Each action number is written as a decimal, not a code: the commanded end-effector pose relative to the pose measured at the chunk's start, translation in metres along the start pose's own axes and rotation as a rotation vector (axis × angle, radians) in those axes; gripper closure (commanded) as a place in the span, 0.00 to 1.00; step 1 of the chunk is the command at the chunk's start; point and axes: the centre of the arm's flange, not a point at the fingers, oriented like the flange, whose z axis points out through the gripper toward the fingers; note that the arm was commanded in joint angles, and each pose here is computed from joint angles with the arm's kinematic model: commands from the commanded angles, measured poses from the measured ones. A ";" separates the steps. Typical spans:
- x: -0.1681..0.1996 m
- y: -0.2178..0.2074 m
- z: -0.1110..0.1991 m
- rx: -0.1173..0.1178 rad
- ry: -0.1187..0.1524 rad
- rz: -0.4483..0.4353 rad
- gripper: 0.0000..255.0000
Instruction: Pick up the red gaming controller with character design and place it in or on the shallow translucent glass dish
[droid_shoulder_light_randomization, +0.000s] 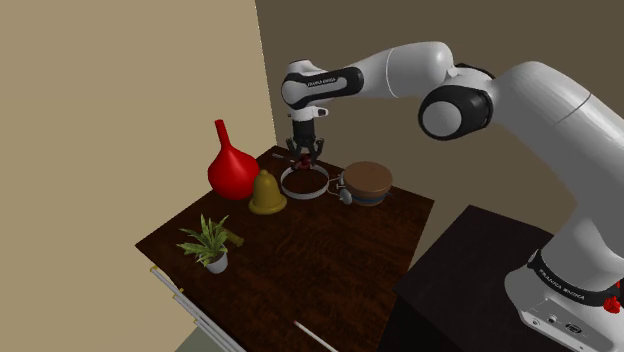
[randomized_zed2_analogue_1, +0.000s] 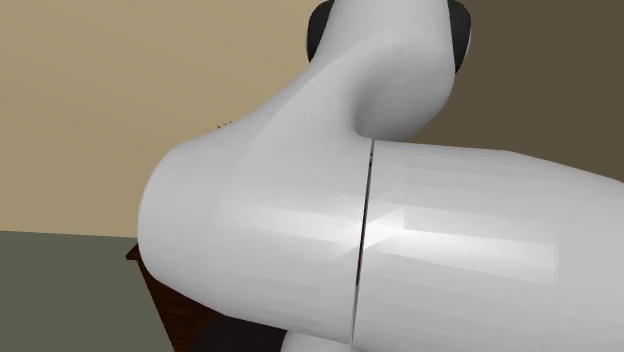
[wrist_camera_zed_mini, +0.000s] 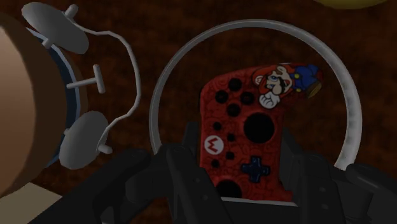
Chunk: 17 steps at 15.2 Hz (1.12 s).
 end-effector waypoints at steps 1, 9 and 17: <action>0.005 -0.001 0.008 0.000 0.000 -0.001 1.00; 0.014 -0.005 0.049 0.000 0.000 -0.001 1.00; 0.017 -0.006 0.059 0.000 0.000 -0.001 1.00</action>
